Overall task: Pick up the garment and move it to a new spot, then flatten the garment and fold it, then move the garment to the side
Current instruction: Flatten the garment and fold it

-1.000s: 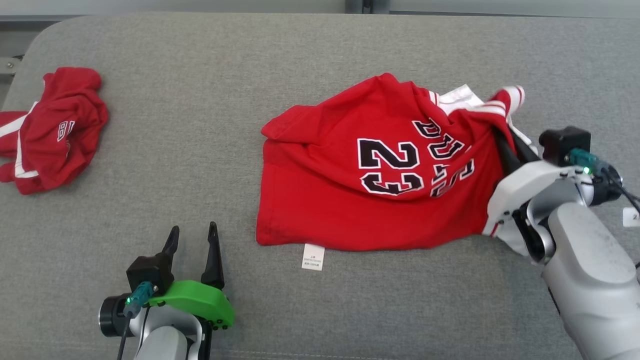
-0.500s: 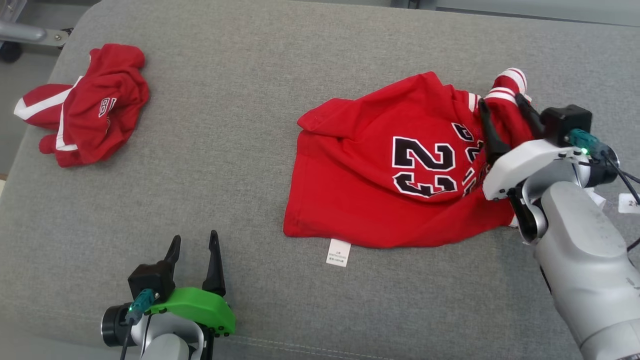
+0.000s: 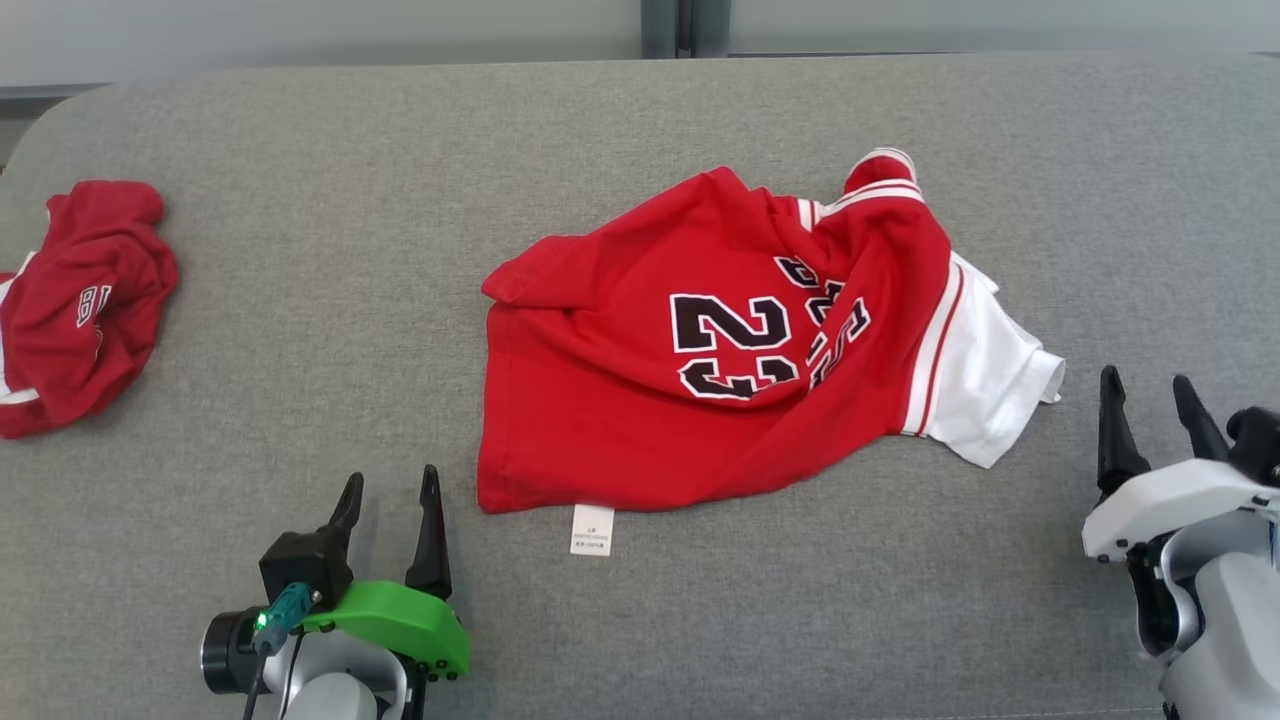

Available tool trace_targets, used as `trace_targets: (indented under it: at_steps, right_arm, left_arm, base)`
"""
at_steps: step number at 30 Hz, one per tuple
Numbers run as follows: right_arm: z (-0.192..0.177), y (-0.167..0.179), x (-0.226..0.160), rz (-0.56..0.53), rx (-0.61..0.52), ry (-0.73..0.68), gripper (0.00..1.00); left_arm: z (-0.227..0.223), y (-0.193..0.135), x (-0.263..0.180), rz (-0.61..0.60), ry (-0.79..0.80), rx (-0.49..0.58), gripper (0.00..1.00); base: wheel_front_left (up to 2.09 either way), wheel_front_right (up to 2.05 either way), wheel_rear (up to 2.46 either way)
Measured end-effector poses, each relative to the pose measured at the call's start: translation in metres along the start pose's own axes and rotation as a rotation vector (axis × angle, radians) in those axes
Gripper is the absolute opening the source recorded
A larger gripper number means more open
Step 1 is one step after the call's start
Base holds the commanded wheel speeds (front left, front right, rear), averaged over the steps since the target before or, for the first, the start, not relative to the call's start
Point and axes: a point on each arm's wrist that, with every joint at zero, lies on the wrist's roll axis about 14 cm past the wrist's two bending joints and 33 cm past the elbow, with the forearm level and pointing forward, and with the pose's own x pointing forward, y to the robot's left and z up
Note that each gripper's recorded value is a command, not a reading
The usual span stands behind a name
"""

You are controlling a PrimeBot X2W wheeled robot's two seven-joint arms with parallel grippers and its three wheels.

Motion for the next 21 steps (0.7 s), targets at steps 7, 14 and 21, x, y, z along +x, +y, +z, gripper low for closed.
trace_targets:
  at_steps: [7,14,21]
  right_arm:
    - [-0.019,-0.011,-0.021,-0.040,0.005,0.055,1.00]
    - [-0.031,0.011,-0.007,0.022,-0.021,0.096,1.00]
    - [-0.048,0.025,0.000,0.056,-0.032,0.151,1.00]
  left_arm:
    - [0.001,-0.013,0.002,-0.043,-0.002,0.009,1.00]
    - [-0.003,0.001,-0.002,-0.006,0.009,0.014,1.00]
    - [-0.005,0.010,-0.006,0.022,0.016,0.005,1.00]
  base:
    - [0.00,0.00,0.00]
    - [0.00,0.00,0.00]
    - [0.00,0.00,0.00]
